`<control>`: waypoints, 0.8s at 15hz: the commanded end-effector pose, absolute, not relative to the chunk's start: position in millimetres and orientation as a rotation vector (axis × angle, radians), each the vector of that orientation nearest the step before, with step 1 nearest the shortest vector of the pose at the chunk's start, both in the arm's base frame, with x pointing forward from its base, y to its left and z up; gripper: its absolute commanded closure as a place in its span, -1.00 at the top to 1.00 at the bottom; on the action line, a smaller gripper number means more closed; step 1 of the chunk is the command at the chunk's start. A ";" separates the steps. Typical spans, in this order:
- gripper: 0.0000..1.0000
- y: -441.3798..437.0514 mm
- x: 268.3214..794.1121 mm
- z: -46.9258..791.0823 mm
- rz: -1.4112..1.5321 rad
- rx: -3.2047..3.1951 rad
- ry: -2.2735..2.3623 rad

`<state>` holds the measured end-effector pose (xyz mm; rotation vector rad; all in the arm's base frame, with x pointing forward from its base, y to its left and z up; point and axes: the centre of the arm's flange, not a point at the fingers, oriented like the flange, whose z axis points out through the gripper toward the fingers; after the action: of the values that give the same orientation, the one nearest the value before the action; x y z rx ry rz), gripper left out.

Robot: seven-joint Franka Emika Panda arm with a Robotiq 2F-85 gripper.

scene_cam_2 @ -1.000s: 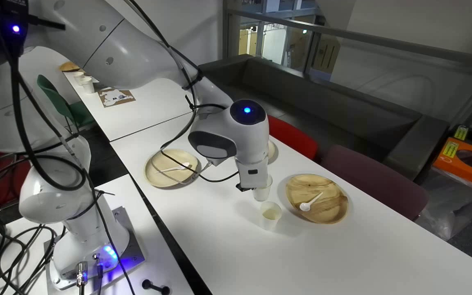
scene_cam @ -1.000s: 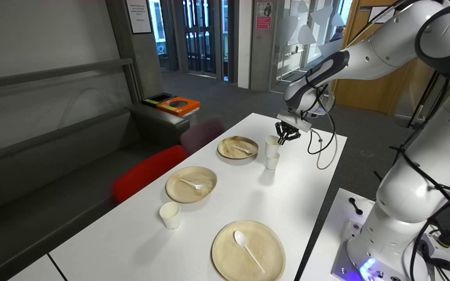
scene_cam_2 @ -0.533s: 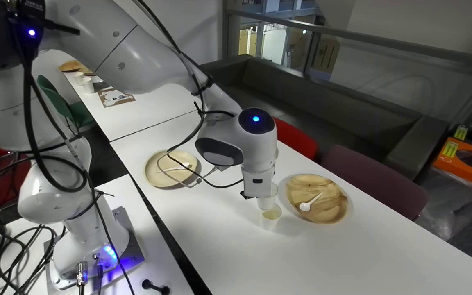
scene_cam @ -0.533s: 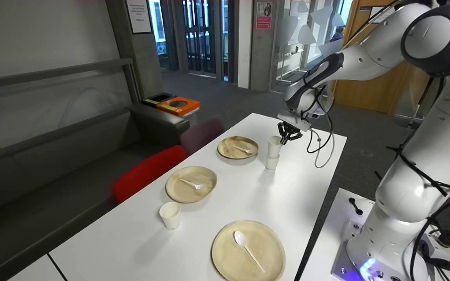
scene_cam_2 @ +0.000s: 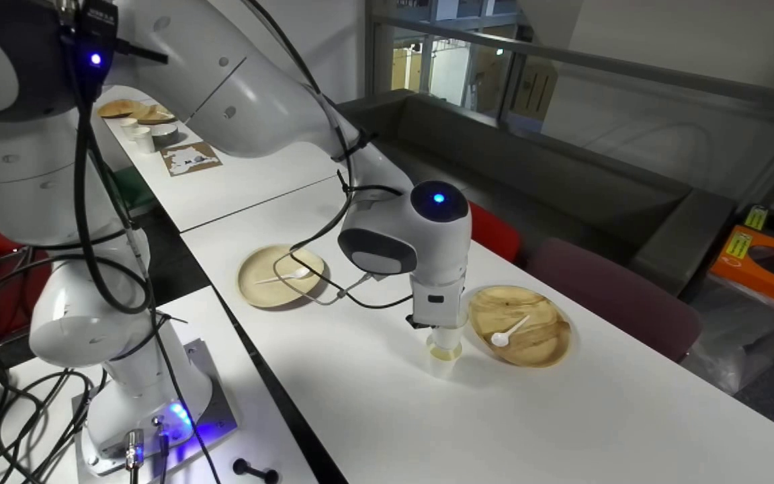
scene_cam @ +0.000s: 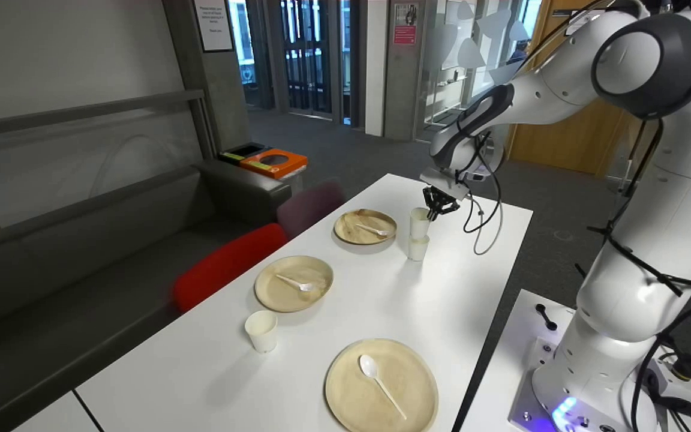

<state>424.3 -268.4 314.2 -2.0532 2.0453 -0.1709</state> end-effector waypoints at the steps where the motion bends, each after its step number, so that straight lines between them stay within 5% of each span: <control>1: -0.99 -274.8 437.7 315.2 -0.152 -2.048 2.076; 12: -0.99 -278.2 446.1 297.1 -0.097 -2.067 2.080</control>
<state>437.9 -275.9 292.5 -2.0717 2.0712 -0.1325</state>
